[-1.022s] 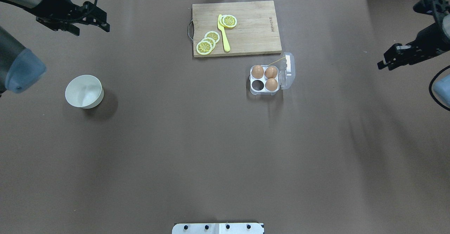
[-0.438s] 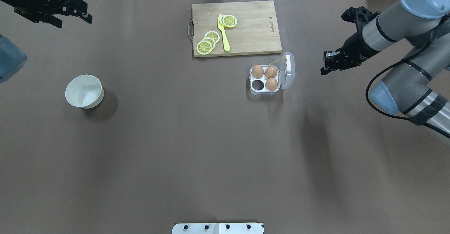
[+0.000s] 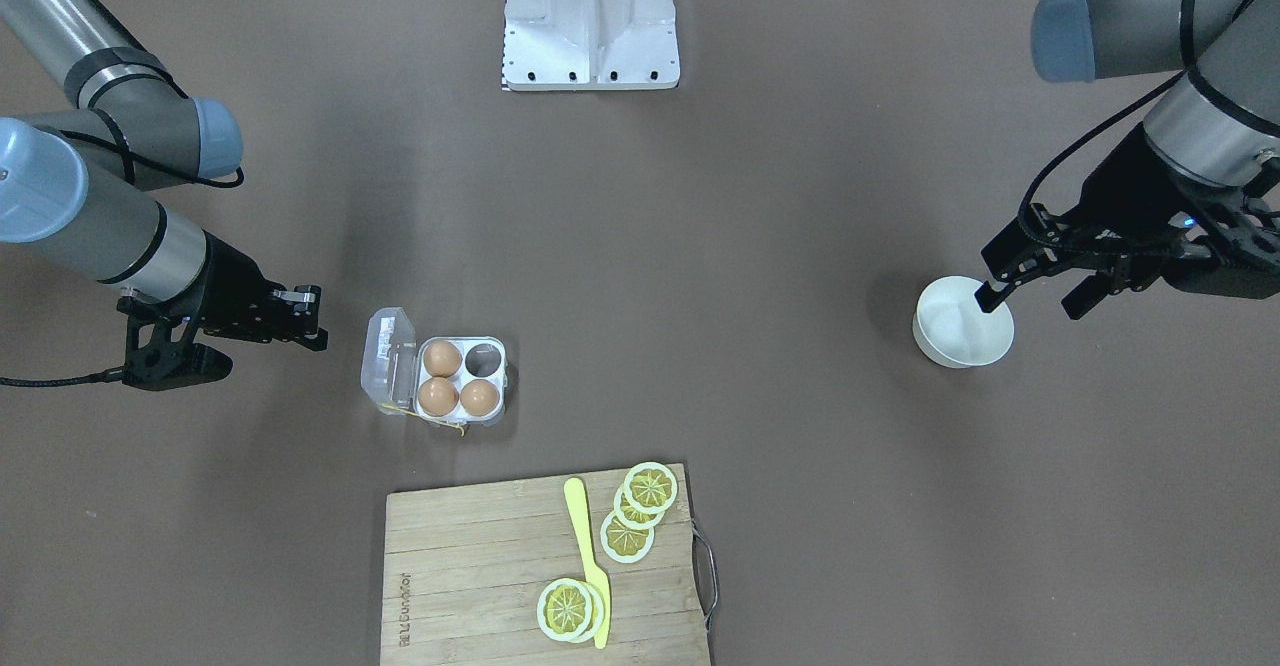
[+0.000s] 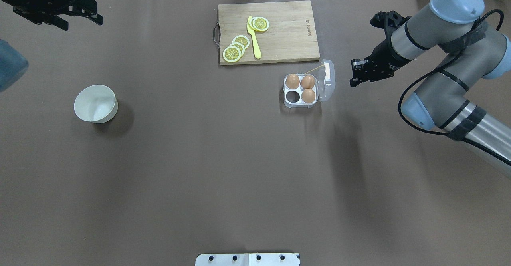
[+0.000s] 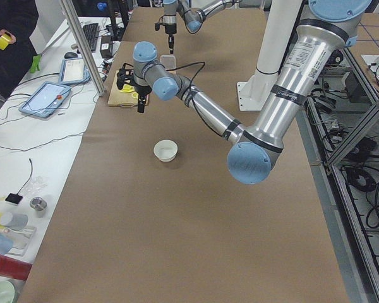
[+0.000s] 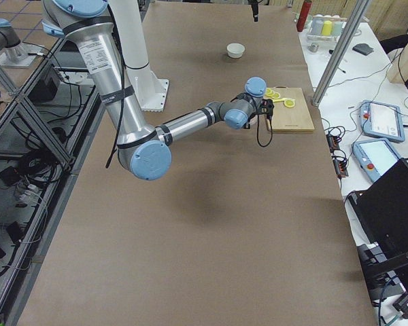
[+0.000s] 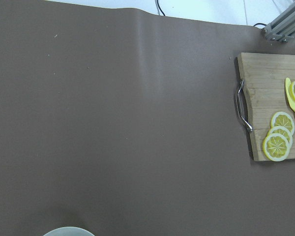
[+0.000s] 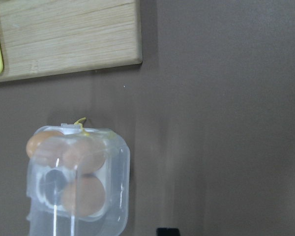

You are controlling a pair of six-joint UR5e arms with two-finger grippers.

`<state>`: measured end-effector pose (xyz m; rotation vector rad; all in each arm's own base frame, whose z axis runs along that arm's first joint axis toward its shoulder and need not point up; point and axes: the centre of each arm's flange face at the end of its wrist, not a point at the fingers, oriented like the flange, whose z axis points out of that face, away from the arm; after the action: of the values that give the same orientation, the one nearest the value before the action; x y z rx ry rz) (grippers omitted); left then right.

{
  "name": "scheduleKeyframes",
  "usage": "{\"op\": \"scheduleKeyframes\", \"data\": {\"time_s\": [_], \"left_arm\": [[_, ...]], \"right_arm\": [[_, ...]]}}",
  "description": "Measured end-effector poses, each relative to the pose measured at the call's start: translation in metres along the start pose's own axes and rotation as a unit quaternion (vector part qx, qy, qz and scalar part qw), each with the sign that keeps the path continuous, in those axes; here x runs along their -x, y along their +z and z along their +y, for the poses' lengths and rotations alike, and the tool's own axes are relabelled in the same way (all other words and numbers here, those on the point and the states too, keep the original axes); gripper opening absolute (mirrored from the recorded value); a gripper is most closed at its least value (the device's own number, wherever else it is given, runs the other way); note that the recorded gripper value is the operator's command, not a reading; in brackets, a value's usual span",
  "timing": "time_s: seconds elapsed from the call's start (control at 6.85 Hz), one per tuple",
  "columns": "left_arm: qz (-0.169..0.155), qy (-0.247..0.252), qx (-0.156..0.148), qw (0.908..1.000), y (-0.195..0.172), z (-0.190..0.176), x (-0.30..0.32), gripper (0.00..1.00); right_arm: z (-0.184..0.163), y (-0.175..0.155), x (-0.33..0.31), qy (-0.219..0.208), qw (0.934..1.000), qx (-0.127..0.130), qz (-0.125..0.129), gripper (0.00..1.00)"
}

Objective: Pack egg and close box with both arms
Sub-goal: 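Push the open carton lid down over the eggs with the right gripper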

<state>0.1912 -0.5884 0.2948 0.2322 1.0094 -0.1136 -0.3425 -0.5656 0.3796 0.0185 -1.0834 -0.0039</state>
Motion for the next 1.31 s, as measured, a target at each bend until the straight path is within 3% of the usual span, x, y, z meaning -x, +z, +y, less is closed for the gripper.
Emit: {"op": "scheduleKeyframes", "data": {"time_s": [0.58,0.88,1.02,1.17,1.31], "left_arm": [[-0.002,-0.003,0.004,1.0000,0.004,0.000,0.005,0.97],[-0.006,-0.006,0.006,0.9999,0.008,-0.001,0.013,0.97],[-0.007,-0.004,0.006,1.0000,0.009,-0.002,0.015,0.97],[-0.008,-0.004,0.006,0.9999,0.010,-0.002,0.017,0.97],[-0.009,-0.005,0.008,0.9999,0.012,-0.003,0.019,0.98]], "right_arm": [[-0.018,0.018,0.056,-0.006,0.9999,0.007,-0.012,0.00],[-0.018,0.029,0.117,-0.002,0.9995,0.011,-0.029,0.00],[-0.011,0.037,0.155,0.010,0.9993,0.006,-0.036,0.16],[-0.005,0.038,0.188,0.026,0.9986,-0.001,-0.047,0.99],[0.000,0.032,0.214,0.040,0.9973,-0.006,-0.061,1.00]]}}
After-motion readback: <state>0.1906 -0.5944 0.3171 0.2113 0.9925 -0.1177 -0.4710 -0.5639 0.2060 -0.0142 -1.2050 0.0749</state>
